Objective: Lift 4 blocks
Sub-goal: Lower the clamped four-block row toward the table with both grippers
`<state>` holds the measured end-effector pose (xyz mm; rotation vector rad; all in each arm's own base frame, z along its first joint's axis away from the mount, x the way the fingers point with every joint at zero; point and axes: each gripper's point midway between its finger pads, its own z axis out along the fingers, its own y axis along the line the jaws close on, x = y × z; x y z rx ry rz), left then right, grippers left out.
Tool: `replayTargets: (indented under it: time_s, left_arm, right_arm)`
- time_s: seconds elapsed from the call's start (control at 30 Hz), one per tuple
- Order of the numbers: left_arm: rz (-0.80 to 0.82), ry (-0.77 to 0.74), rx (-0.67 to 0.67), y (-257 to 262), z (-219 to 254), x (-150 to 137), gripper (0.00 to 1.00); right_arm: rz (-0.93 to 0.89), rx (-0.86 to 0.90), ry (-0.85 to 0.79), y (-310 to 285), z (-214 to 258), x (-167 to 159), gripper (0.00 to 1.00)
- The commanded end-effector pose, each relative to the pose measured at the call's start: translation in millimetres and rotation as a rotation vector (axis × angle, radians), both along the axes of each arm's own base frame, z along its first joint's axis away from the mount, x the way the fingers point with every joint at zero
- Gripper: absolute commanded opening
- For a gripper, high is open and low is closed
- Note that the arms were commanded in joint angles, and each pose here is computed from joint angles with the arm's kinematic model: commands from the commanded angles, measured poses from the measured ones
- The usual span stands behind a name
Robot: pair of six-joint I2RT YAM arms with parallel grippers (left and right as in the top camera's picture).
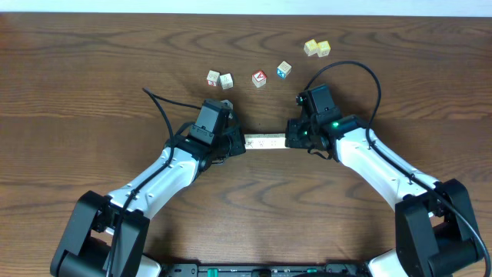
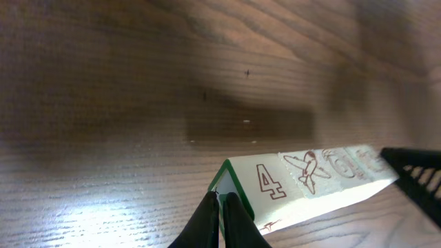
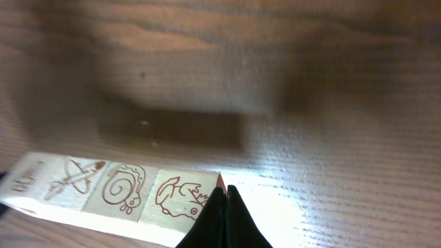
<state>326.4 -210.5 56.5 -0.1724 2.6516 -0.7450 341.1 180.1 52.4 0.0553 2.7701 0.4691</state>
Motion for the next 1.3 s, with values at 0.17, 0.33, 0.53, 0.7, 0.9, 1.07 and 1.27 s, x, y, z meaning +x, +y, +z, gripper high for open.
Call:
replayTargets:
  time_s: [0.17,0.33,0.53,0.7,0.9,1.07,1.27]
  left_arm:
    - [-0.163,0.050,-0.133,-51,4,-21,0.07]
    - [-0.189,0.035,-0.140,-61,3,-24,0.07]
    - [-0.172,0.067,-0.140,-63,-6,-25,0.07]
    - [-0.175,0.102,-0.128,-66,-18,-30,0.07]
    - [-0.180,0.084,-0.130,-70,-17,-30,0.07]
    - [-0.168,0.080,-0.120,-69,-18,-28,0.07]
    - [-0.168,0.080,-0.120,-69,-19,-28,0.07]
  right_arm:
    - [0.180,0.221,0.111,64,9,-41,0.01]
    - [0.179,0.217,0.118,62,4,-44,0.01]
    - [0.178,0.216,0.121,60,0,-46,0.01]
    - [0.177,0.216,0.116,59,-3,-46,0.01]
    - [0.163,0.191,0.100,55,-5,-42,0.01]
    - [0.157,0.182,0.089,53,-9,-42,0.01]
    - [0.142,0.169,0.067,49,-17,-41,0.01]
